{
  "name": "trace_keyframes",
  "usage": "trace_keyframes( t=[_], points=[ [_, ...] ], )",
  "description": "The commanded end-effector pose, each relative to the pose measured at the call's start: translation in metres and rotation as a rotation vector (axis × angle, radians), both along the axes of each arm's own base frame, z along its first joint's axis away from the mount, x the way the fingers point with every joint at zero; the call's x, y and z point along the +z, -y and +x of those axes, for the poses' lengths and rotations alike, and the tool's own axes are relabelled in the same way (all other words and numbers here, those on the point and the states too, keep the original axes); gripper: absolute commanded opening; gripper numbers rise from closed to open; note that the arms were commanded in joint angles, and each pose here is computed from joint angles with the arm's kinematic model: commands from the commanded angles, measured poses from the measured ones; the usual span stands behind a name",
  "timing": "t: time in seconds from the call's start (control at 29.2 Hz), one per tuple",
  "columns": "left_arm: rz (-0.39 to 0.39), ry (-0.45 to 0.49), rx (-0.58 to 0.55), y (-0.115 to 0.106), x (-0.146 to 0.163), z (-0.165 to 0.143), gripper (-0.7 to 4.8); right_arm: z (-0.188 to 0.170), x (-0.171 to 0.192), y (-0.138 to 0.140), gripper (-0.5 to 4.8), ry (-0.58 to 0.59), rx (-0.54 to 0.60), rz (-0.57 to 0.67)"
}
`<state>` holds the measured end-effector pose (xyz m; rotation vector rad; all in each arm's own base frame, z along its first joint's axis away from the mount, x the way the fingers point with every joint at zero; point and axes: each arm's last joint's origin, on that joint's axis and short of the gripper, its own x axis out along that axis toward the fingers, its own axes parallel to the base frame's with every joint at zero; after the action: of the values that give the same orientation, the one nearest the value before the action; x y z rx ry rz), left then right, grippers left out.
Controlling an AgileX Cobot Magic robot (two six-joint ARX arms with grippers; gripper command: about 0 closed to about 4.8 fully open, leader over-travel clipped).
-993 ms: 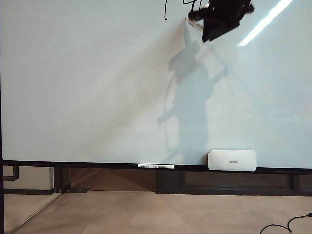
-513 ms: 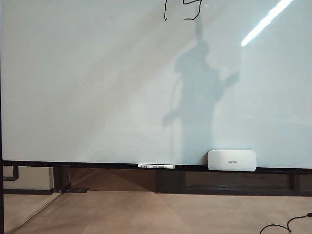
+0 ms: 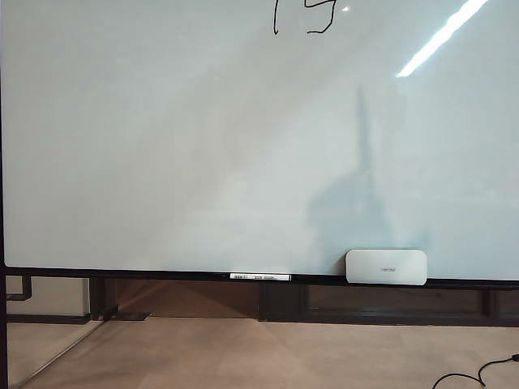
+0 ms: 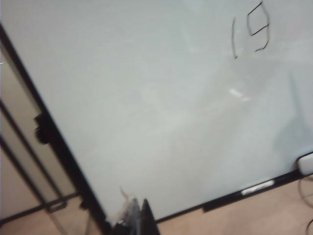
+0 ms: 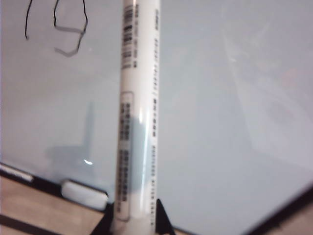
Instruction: Reach to the right to find the marker pen, pick it up, and write the number 19 on the whiteboard.
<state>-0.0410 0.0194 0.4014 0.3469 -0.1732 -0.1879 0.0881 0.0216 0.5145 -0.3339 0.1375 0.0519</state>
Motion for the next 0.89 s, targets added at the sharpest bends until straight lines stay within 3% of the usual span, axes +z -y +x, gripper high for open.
trace_keyframes(
  t=[0.03, 0.24, 0.45, 0.65, 0.72, 0.89],
  points=[
    [0.013, -0.023, 0.044, -0.004, 0.001, -0.008, -0.05, -0.031, -0.002, 0.012, -0.05, 0.020, -0.035, 0.000],
    [0.020, -0.051, 0.046, -0.013, 0.006, -0.031, -0.05, -0.088, -0.022, 0.032, -0.05, 0.052, -0.064, 0.022],
    [0.023, -0.096, 0.111, -0.025, 0.007, -0.058, -0.05, -0.126, -0.057, 0.045, -0.05, -0.043, -0.091, 0.041],
    [-0.154, -0.164, 0.003, -0.031, -0.003, -0.085, -0.05, -0.157, -0.087, 0.052, -0.05, -0.113, -0.017, 0.182],
    [-0.183, -0.185, -0.021, -0.027, -0.007, -0.090, -0.05, -0.166, -0.096, 0.054, -0.05, -0.111, 0.003, 0.223],
    [-0.173, -0.224, -0.050, -0.002, -0.012, -0.095, -0.05, -0.184, -0.108, 0.049, -0.05, -0.080, 0.030, 0.270]
  ],
)
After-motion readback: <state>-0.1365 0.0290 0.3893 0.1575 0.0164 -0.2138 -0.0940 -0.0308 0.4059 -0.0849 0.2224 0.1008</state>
